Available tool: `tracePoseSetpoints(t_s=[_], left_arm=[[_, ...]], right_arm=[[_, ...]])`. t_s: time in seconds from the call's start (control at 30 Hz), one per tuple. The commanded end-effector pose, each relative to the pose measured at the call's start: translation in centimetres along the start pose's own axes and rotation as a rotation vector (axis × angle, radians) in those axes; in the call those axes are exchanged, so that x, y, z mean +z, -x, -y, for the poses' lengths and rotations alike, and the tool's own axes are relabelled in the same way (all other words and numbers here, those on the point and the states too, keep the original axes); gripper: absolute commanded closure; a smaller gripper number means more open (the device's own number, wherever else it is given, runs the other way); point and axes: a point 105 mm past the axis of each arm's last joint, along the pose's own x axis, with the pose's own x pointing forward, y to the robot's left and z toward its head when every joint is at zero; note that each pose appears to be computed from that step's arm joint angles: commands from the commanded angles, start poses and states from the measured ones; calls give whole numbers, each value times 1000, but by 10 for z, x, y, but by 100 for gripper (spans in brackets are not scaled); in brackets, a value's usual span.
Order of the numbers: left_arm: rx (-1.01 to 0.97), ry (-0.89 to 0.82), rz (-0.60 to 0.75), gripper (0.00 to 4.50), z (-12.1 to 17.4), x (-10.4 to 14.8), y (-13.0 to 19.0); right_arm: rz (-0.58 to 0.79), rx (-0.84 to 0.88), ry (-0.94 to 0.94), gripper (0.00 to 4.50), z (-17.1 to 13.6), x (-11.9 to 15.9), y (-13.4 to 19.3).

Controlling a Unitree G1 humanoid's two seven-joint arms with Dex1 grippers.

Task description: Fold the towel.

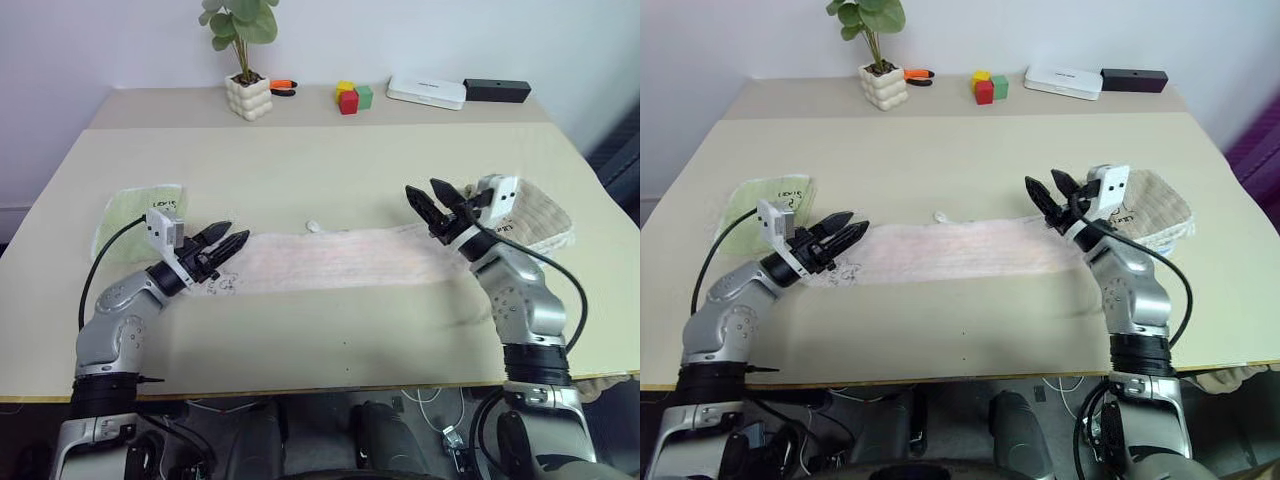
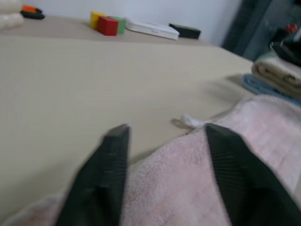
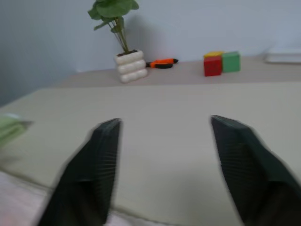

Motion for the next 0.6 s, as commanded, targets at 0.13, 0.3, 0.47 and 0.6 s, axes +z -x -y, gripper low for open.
tracePoseSetpoints(t_s=[0.13,0.3,0.47,0.6], left_arm=[[-142,-112,37,5,7,29,-2],[-318,-150,21,5,24,34,-5],[-426,-183,-3,5,20,40,-11],[-485,-227,-24,5,19,39,-16]], right_arm=[[-12,-39,-213,0,4,7,42],[-5,-140,-335,0,5,8,76],[-83,-240,-401,0,-6,-14,110],[-107,-356,-463,0,-1,-30,125]])
